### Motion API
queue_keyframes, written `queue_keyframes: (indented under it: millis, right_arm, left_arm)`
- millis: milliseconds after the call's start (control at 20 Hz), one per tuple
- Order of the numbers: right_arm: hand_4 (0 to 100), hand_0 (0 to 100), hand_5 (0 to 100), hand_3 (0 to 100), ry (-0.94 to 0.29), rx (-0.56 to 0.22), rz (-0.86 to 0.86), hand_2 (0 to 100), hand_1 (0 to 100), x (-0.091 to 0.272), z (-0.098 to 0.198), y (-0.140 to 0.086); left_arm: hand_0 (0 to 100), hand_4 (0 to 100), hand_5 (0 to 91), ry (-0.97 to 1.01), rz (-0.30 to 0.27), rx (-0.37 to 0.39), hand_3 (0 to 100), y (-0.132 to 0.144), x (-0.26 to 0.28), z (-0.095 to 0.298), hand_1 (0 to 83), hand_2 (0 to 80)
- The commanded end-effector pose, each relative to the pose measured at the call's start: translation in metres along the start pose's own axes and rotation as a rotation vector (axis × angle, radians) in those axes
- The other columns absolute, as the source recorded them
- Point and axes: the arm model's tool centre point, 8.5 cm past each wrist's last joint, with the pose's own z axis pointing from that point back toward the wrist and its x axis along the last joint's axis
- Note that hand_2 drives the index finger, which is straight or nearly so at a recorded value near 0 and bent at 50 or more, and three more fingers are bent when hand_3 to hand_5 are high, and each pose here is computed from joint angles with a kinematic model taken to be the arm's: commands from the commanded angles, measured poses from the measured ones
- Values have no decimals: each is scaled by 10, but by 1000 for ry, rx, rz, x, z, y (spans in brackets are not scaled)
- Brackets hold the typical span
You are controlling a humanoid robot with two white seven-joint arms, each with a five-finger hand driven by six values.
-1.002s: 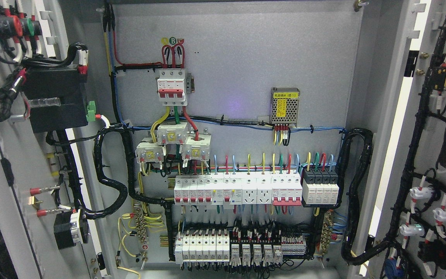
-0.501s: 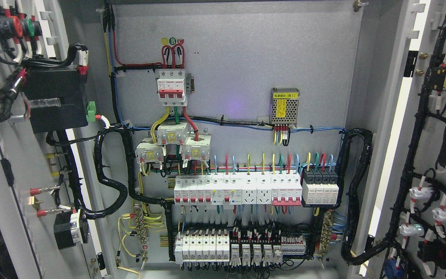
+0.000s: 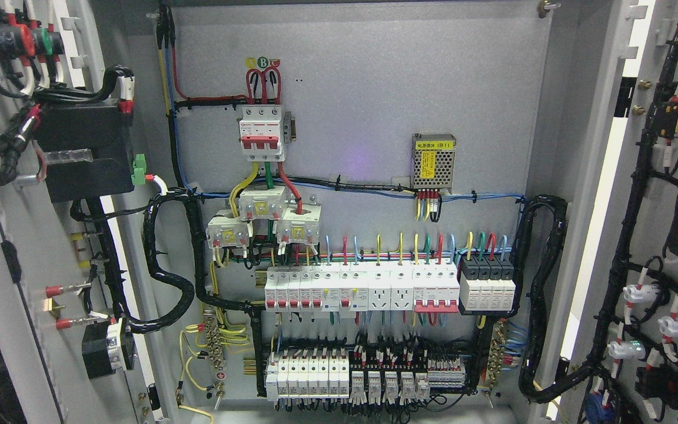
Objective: Open door with both hands
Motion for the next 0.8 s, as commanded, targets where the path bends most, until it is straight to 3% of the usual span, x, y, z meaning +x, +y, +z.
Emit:
queue_keyframes:
  millis: [0, 551, 751]
  right_arm:
    - [0, 0, 0, 0, -40, -56, 19, 0, 0, 19, 24, -6]
    - [0, 0, 0, 0, -200, -130, 77, 0, 0, 37, 78, -4]
    - [0, 0, 0, 0, -245, -143, 141, 0, 0, 50, 91, -15]
  left_arm:
    - [0, 32, 0, -364, -104, -67, 0, 3, 113, 22, 0, 0]
    - [0, 33, 0, -693, -159, -100, 0, 14, 179, 52, 0, 0]
    - [0, 33, 0, -775, -183, -121, 0, 12, 203, 59, 0, 0]
